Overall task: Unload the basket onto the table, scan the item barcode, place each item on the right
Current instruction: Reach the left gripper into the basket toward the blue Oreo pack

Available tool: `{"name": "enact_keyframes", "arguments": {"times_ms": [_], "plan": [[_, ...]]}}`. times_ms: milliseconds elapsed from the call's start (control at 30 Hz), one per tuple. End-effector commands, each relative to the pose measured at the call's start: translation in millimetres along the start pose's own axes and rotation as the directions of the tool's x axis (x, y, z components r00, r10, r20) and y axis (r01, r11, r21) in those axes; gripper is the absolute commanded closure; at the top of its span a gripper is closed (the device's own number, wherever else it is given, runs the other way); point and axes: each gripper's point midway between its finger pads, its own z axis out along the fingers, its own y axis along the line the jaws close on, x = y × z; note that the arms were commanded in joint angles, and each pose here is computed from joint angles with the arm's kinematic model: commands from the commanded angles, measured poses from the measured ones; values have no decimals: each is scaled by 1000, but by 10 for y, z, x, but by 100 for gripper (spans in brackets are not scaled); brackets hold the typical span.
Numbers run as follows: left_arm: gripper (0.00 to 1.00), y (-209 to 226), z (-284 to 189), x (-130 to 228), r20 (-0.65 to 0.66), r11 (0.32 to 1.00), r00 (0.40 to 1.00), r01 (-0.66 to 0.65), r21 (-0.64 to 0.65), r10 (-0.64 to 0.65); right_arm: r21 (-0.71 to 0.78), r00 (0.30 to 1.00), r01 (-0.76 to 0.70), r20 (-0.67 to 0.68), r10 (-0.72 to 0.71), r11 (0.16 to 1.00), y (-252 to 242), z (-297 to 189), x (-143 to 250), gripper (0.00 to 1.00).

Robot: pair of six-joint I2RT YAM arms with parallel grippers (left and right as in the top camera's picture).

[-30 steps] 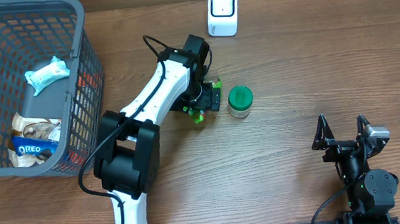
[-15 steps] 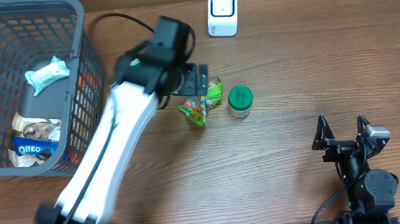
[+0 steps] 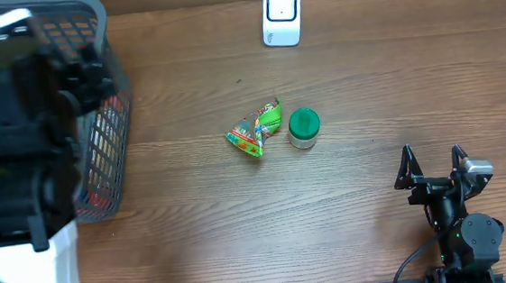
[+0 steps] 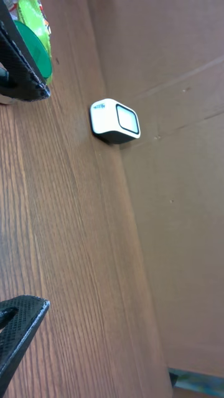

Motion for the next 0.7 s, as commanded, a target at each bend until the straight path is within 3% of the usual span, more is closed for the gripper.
{"name": "enact_keyframes", "arguments": {"times_ms": [0, 133, 333, 500, 667], "plan": [[0, 358, 172, -26, -26, 996, 999, 33, -81, -36, -4, 1000, -4, -5, 4, 1000, 1, 7, 35, 0], [0, 678, 451, 111, -115, 990, 991, 54, -130, -69, -4, 1000, -4, -5, 4, 1000, 1, 7, 35, 0], [0, 844, 1035, 421, -282, 995, 958, 29, -98, -56, -4, 1000, -4, -5, 4, 1000, 1, 7, 35, 0], [0, 748, 1565, 792, -428, 999, 903, -38, 14, 40, -4, 1000, -4, -5, 4, 1000, 1, 7, 35, 0], [0, 749, 1965, 1219, -558, 999, 828, -37, 25, 45, -4, 1000, -4, -5, 4, 1000, 1, 7, 35, 0]]}}
